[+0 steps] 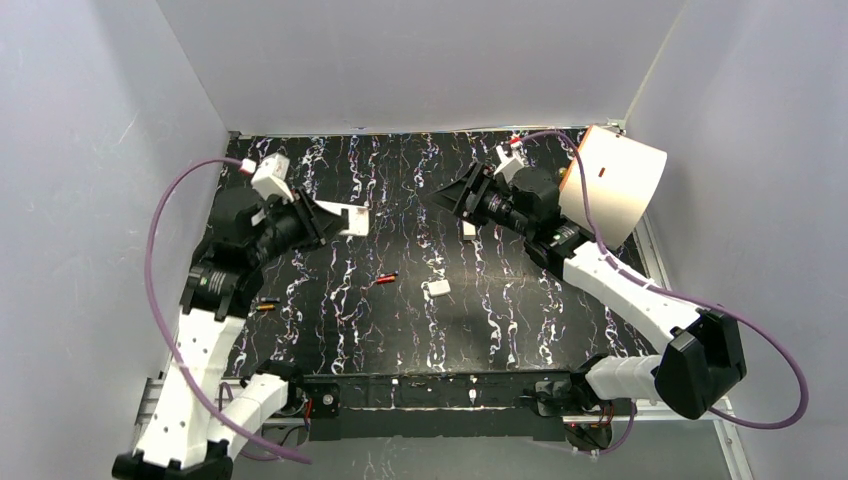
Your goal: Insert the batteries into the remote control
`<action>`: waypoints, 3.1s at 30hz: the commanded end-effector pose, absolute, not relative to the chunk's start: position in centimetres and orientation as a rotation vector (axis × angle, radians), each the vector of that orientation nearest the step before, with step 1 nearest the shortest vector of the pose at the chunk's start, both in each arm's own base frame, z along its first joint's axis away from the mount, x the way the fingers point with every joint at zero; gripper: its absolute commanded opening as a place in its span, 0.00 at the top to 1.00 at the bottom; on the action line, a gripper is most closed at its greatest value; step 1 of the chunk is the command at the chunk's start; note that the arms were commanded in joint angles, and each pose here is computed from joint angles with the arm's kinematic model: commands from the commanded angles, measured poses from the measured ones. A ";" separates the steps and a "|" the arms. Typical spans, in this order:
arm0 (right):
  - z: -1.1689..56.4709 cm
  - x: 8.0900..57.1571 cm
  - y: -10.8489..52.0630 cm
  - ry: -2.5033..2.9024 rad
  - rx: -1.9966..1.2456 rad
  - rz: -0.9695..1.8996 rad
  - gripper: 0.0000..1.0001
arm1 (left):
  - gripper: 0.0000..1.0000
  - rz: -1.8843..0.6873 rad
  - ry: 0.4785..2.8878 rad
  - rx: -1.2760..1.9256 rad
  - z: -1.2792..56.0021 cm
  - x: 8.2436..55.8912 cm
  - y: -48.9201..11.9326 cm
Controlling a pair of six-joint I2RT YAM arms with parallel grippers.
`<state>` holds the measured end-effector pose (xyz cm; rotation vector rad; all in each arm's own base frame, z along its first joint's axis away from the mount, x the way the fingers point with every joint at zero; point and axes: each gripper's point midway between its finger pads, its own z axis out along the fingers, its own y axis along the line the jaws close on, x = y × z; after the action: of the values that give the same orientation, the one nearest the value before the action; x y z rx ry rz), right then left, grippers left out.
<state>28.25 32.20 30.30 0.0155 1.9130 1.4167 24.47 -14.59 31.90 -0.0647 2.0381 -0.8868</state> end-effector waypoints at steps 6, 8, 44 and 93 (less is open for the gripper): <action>20.3 28.9 31.8 2.298 0.389 0.884 0.39 | 1.00 -0.683 1.933 -0.067 31.7 21.6 -10.9; 19.4 28.6 33.0 2.340 0.387 0.855 0.40 | 1.00 -0.698 1.918 -0.046 31.8 21.0 -11.1; 5.1 23.7 45.1 2.350 -1.304 0.699 0.47 | 1.00 -0.390 1.954 -0.390 31.9 19.7 -4.7; 3.1 24.2 44.3 2.309 -1.434 0.629 0.50 | 1.00 -0.370 1.995 -0.375 30.8 21.2 -5.0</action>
<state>24.50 44.55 3.18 -1.3590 2.3278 0.6291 20.75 -5.23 29.92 -0.3759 2.0263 -0.3781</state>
